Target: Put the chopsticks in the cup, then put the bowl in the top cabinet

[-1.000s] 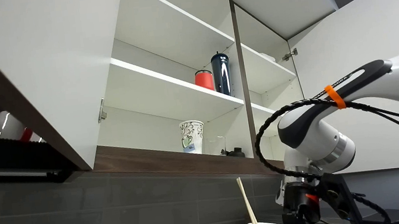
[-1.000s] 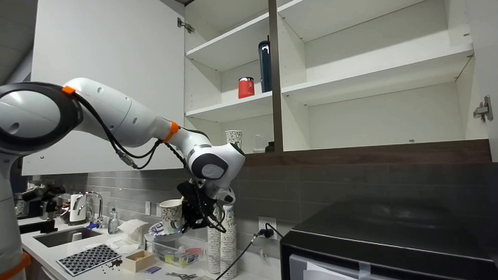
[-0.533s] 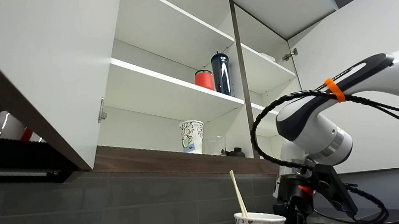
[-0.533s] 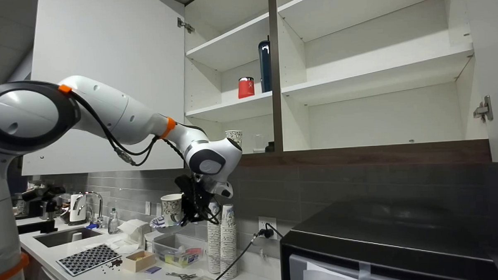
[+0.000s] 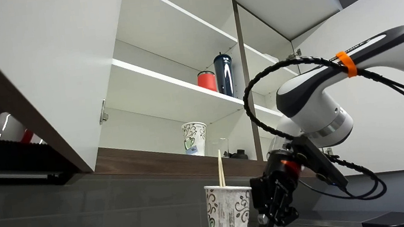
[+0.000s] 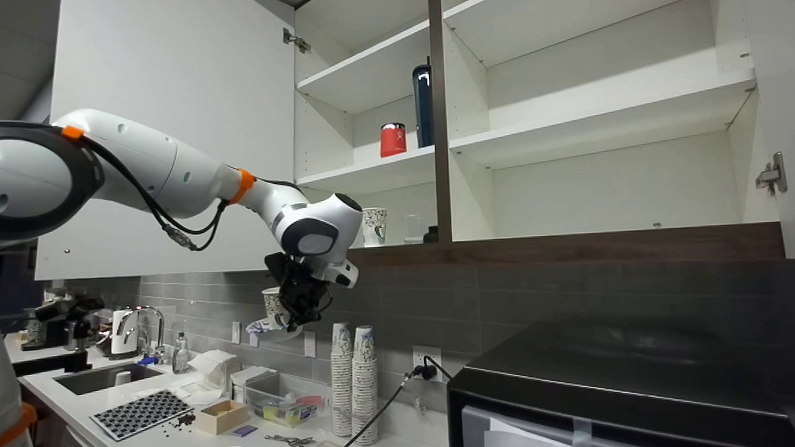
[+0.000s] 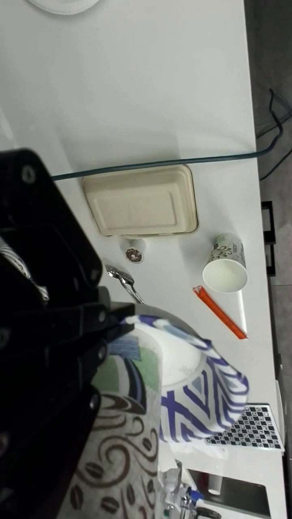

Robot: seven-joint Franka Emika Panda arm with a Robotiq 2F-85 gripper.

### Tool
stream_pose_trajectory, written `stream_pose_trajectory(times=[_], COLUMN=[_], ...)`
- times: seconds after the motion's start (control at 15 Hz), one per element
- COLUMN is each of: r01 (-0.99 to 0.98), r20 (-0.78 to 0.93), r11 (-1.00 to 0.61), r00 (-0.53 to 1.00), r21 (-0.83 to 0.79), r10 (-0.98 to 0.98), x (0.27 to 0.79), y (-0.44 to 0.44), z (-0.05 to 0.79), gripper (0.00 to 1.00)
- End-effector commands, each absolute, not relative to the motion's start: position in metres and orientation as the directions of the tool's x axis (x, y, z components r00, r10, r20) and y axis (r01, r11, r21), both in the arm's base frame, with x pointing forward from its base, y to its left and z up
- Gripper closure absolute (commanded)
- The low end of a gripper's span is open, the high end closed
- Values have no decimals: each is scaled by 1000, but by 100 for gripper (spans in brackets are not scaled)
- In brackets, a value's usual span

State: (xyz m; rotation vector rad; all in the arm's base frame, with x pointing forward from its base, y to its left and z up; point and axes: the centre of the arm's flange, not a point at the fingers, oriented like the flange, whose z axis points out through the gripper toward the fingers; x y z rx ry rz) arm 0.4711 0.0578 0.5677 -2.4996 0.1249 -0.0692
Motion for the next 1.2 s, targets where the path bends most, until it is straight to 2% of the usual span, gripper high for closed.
stream_pose_trajectory(times=[0.0, 0.33, 0.87, 1.13], r01=[-71, -75, -247, -249], r20=[25, 21, 52, 51], r11=[-799, -798, -703, -706], r00=[994, 994, 926, 926], r21=[-597, -598, -667, -663], r10=[-107, -110, -374, -374], x=[471, 472, 480, 482], y=[61, 58, 78, 81], z=[571, 569, 605, 608], gripper=[98, 100, 100, 98])
